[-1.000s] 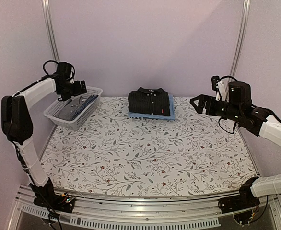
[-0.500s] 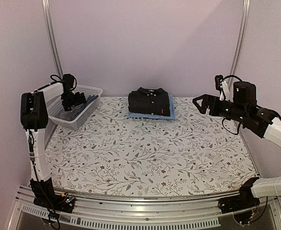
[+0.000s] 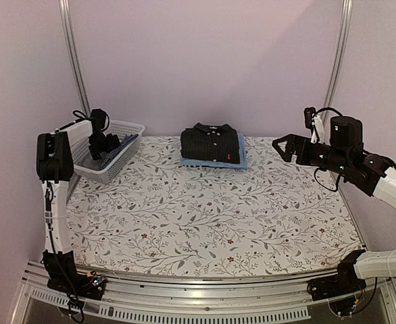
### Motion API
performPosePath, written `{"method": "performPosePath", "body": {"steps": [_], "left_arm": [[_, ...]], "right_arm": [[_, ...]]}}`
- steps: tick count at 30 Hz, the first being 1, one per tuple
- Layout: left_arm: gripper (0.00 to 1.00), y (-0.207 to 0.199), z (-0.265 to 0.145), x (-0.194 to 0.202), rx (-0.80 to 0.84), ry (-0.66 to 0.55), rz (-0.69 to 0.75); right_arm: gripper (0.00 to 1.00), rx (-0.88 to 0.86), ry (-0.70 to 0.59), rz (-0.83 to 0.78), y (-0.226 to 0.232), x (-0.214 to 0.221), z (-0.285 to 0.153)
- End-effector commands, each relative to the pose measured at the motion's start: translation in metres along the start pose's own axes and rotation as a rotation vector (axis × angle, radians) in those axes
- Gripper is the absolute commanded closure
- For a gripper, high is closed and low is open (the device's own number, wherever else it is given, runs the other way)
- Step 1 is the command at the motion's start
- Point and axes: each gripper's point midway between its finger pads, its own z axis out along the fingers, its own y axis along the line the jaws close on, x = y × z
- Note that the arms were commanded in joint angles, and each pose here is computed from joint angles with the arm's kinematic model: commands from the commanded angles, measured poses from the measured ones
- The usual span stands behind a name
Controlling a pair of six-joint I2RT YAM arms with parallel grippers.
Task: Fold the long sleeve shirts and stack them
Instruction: Pick up the square-folded shirt from the bin.
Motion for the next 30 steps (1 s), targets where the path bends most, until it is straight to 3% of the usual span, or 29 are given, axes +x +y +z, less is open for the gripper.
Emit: {"method": "performPosePath", "body": {"steps": [1,4,8,11,21,25,30], "left_arm": [[0.11,0.034,0.025,0.011,-0.09,0.052,-0.045],[0.3,0.036,0.026,0.01,-0.087,0.05,-0.051],[0.76,0.027,0.005,-0.01,-0.043,-0.01,-0.045],[0.98,0.017,-0.023,-0.034,-0.013,-0.081,-0.035],[1.0,-0.024,-0.154,-0.108,0.121,-0.353,0.04],[1.0,-0.045,-0.2,-0.116,0.191,-0.427,0.09],[1.0,-0.103,-0.272,-0.108,0.36,-0.531,0.205]], "right_arm": [[0.01,-0.005,0.007,0.01,-0.001,0.004,-0.004],[0.01,-0.007,0.014,0.013,-0.001,0.006,-0.004],[0.01,-0.005,0.02,0.015,-0.002,0.008,-0.003],[0.01,-0.005,0.029,0.018,-0.003,0.011,-0.001],[0.01,-0.016,0.04,0.023,-0.001,0.013,0.005],[0.01,-0.027,0.043,0.024,0.0,0.013,0.009],[0.01,-0.027,0.042,0.026,0.0,0.012,0.014]]}}
